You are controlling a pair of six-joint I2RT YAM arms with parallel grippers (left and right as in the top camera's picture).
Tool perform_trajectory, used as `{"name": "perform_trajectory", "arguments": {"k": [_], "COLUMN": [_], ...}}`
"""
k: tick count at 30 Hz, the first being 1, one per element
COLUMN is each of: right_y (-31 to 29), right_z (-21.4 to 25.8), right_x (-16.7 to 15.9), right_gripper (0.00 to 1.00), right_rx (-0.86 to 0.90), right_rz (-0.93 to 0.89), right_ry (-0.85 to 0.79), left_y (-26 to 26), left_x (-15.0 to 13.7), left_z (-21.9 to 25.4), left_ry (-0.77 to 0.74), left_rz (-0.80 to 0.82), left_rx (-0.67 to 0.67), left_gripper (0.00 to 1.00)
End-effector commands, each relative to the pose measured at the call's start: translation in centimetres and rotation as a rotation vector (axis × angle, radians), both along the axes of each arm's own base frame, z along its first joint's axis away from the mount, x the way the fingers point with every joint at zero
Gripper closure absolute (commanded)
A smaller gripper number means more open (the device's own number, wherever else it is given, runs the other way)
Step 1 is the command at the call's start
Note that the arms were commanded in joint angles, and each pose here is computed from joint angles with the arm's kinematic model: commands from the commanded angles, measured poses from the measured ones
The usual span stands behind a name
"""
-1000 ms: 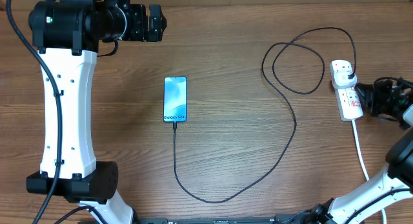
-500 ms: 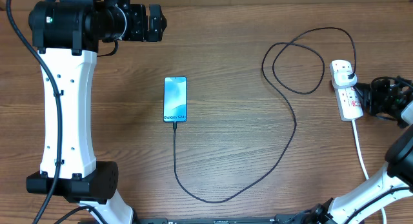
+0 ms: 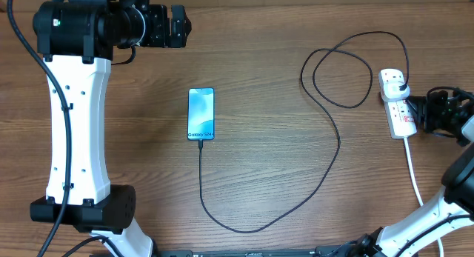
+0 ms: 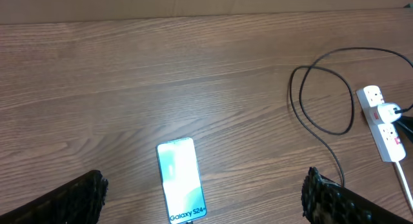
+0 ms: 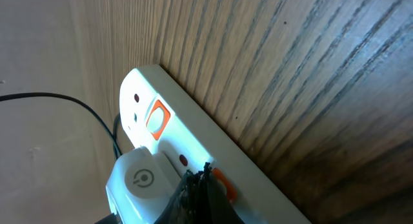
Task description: Plug charger to phone and switch on socket
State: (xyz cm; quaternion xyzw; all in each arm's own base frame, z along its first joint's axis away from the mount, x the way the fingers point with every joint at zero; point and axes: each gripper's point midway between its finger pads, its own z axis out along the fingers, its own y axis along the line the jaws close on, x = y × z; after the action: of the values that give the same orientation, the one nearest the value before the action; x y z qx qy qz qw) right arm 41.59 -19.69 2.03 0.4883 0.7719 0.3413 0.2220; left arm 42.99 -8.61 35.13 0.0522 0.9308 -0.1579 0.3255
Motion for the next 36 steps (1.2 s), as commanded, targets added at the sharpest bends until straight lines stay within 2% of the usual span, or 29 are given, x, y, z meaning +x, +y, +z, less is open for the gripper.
{"name": "perform_trajectory", "arguments": {"k": [1,36], "right_y": [2.0,3.7], "right_z": [-1.4,-2.8], "right_x": [-0.1,-1.7], "right_gripper": [0.96,0.96], "right_rx": [-0.011,0.031], "right_rz": [0.033,0.036], "right_ry": [0.063,0.159], "left_y": [-0.3,-0.3], "left_x": [0.1,0.1], "left_z": [-0.3,-0.3], "left_ry": [0.014,0.014], "left_rz": [0.000,0.000], "left_rx": [-0.015,-0.015], "left_gripper": [0.00,0.01]}}
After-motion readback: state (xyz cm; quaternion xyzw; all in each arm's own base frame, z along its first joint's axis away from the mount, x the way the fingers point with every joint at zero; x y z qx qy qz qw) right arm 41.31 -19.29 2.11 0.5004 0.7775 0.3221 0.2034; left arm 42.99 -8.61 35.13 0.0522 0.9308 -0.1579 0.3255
